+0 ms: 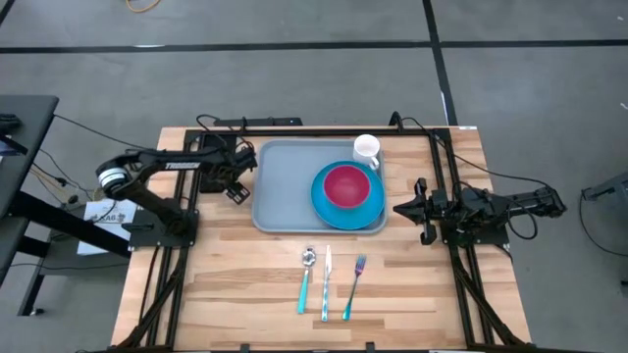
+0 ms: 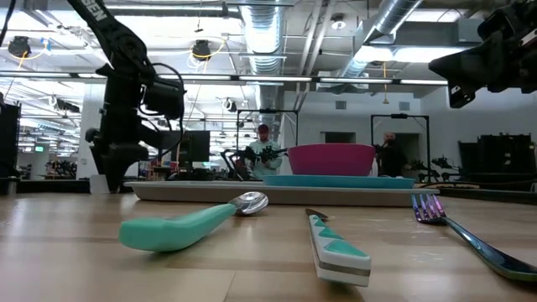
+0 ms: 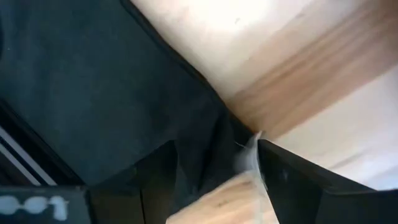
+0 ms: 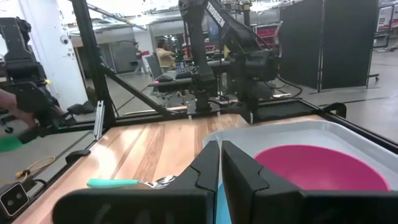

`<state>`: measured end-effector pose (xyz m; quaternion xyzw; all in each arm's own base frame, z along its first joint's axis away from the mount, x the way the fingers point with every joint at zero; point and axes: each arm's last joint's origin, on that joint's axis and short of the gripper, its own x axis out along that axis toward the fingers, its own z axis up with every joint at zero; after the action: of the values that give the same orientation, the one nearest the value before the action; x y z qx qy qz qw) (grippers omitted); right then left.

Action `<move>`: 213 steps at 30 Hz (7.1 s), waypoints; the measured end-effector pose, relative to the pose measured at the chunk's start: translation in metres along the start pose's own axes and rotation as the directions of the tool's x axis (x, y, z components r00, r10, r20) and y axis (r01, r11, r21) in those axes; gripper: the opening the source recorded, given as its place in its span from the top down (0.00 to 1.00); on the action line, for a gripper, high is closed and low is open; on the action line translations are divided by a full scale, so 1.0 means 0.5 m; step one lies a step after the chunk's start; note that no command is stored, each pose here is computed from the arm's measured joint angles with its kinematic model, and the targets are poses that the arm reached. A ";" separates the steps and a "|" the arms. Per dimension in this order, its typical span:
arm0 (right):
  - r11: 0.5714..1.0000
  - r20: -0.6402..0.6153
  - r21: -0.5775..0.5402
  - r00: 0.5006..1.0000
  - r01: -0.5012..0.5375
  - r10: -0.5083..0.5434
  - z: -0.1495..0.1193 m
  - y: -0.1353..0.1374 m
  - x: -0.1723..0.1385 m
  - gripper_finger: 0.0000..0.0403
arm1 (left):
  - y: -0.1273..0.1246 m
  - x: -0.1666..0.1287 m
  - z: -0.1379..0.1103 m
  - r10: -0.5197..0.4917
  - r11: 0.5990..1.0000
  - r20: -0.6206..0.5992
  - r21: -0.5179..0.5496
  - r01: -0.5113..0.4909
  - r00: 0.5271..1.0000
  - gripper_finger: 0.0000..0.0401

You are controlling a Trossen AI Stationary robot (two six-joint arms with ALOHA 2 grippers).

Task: Set up tray
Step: Put the black napkin on the gray serving tray to the left of the blue plate, then put the blue fork on top of the black napkin

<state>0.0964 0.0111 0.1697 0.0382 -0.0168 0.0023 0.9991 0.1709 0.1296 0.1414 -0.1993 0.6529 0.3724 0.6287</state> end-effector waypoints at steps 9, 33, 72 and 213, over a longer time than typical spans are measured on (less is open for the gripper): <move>1.000 0.001 0.000 1.000 0.000 0.000 0.000 0.000 0.000 0.97 | 0.005 0.018 0.008 -0.016 1.000 -0.037 0.000 0.016 0.999 0.48; 1.000 0.001 0.000 1.000 -0.001 0.001 0.000 0.000 0.000 0.97 | 0.005 0.016 0.005 -0.046 0.980 -0.045 -0.197 0.037 0.998 0.99; 1.000 0.000 0.000 1.000 0.000 0.000 0.000 0.000 0.000 0.97 | -0.125 -0.195 0.035 -0.389 0.822 0.519 -0.177 0.541 0.761 1.00; 0.527 0.089 0.848 0.994 -0.047 -0.055 0.018 0.005 0.005 0.97 | -0.522 -0.381 -0.040 -0.705 0.606 0.452 -0.014 0.795 0.546 0.58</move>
<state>0.0986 0.0130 0.1788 0.5192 -0.0659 0.0059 0.8521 0.3726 -0.0926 0.2630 -0.4469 0.3143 0.1669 0.8208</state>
